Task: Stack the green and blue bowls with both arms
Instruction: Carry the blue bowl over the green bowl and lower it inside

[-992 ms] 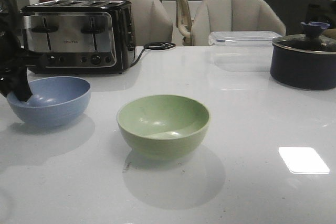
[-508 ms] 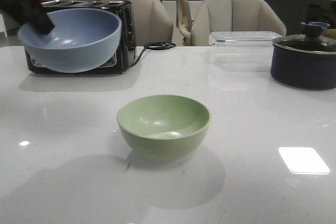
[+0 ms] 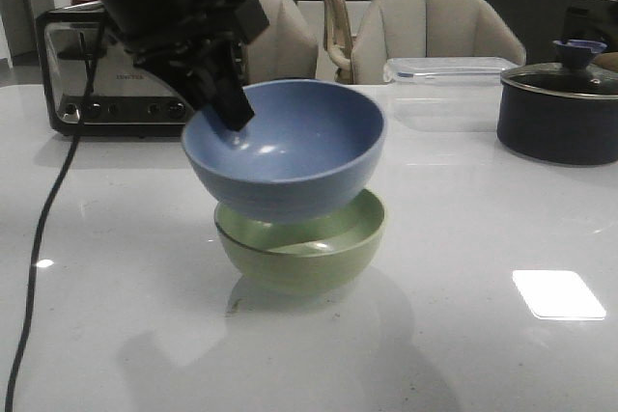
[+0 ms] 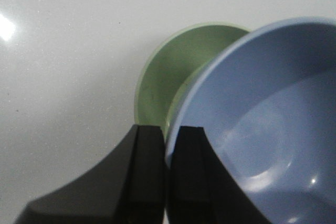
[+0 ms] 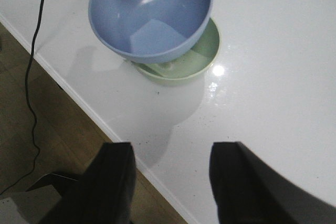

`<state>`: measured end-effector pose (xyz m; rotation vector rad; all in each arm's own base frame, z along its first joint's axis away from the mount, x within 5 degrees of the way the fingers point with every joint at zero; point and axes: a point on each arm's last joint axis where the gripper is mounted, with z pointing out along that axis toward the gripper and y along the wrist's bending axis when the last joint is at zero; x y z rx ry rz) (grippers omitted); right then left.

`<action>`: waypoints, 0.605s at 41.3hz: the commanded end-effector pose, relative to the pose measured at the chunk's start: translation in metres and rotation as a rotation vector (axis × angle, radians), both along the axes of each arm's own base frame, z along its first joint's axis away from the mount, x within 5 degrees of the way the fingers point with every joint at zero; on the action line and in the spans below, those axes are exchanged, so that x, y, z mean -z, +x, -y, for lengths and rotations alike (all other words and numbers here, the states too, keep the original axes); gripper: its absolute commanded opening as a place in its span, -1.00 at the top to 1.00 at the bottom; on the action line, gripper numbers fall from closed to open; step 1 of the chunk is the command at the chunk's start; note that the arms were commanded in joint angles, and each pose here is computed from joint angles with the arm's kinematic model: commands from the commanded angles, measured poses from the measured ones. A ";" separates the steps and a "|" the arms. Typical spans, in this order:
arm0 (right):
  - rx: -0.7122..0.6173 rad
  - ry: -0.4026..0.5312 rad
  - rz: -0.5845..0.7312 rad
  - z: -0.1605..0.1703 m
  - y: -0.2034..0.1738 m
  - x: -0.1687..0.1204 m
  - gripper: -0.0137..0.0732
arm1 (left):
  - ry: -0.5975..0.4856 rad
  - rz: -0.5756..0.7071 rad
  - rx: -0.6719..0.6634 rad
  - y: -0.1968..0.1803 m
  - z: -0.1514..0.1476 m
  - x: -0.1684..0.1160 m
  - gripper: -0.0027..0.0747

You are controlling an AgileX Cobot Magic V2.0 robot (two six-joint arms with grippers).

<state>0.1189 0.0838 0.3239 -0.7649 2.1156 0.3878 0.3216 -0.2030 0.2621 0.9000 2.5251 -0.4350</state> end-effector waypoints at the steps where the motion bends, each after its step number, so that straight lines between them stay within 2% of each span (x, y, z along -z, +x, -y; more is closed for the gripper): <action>1: 0.009 0.046 0.086 0.000 0.002 -0.014 -0.34 | -0.077 0.102 -0.028 0.007 0.006 -0.018 0.68; 14: 0.008 0.045 0.083 0.000 0.002 -0.014 -0.34 | -0.067 0.111 -0.060 0.027 0.015 0.015 0.68; 25: 0.005 0.037 0.071 0.000 0.001 -0.013 -0.34 | -0.067 0.099 -0.057 0.032 0.018 0.016 0.65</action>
